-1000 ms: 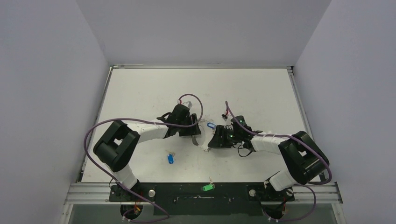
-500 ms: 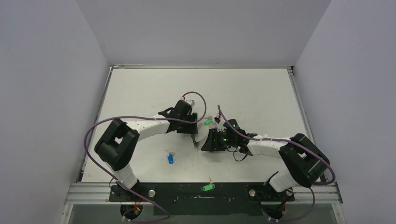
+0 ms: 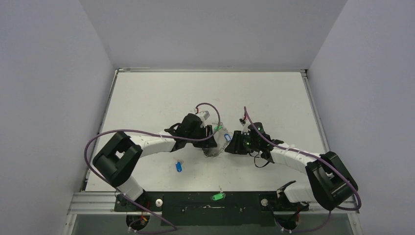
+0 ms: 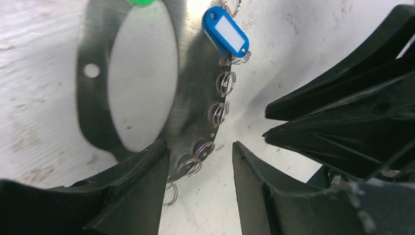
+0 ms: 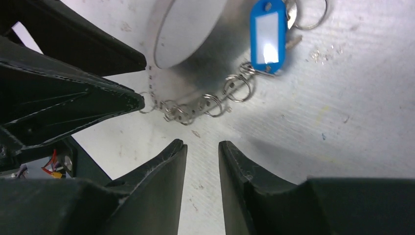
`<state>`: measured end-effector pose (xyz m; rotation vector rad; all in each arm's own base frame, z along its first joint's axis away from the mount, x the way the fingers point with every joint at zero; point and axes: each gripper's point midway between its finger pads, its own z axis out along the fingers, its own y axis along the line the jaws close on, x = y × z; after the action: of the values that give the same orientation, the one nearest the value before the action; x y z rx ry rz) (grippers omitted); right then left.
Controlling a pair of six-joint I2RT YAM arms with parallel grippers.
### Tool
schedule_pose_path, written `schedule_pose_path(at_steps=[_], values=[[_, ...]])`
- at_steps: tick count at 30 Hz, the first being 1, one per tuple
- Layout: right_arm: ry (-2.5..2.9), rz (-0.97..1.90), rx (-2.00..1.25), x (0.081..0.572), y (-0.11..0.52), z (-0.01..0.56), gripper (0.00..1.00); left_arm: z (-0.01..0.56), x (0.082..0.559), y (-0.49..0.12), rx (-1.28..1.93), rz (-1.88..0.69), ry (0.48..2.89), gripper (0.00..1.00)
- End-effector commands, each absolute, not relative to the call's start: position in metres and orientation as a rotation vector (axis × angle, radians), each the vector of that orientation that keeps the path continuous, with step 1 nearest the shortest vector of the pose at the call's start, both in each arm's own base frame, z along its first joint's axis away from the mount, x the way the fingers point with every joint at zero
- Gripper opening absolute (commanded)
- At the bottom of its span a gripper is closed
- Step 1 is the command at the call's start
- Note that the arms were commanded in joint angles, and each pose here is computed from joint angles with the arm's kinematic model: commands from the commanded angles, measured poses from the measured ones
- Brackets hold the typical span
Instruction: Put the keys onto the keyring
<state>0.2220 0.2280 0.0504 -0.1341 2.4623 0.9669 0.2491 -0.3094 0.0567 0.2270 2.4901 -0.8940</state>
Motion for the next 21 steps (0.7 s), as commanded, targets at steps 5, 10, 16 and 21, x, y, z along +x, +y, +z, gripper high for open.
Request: schedule_pose_path(at_steps=[5,10,16,21], values=[[2.52,0.958,-0.127,0.216,0.225,0.019,0.18,0.057,0.263,-0.362,0.268,-1.109,2.428,0.45],[2.56,0.904,-0.122,0.216,0.22,0.002,0.07,0.044,0.262,-0.369,0.284,-1.105,2.456,0.43],[2.589,0.857,-0.117,0.217,0.216,-0.01,0.0,0.042,0.255,-0.374,0.306,-1.134,2.462,0.35],[2.604,0.836,-0.116,0.218,0.214,-0.015,0.0,0.044,0.248,-0.378,0.335,-1.151,2.457,0.31]])
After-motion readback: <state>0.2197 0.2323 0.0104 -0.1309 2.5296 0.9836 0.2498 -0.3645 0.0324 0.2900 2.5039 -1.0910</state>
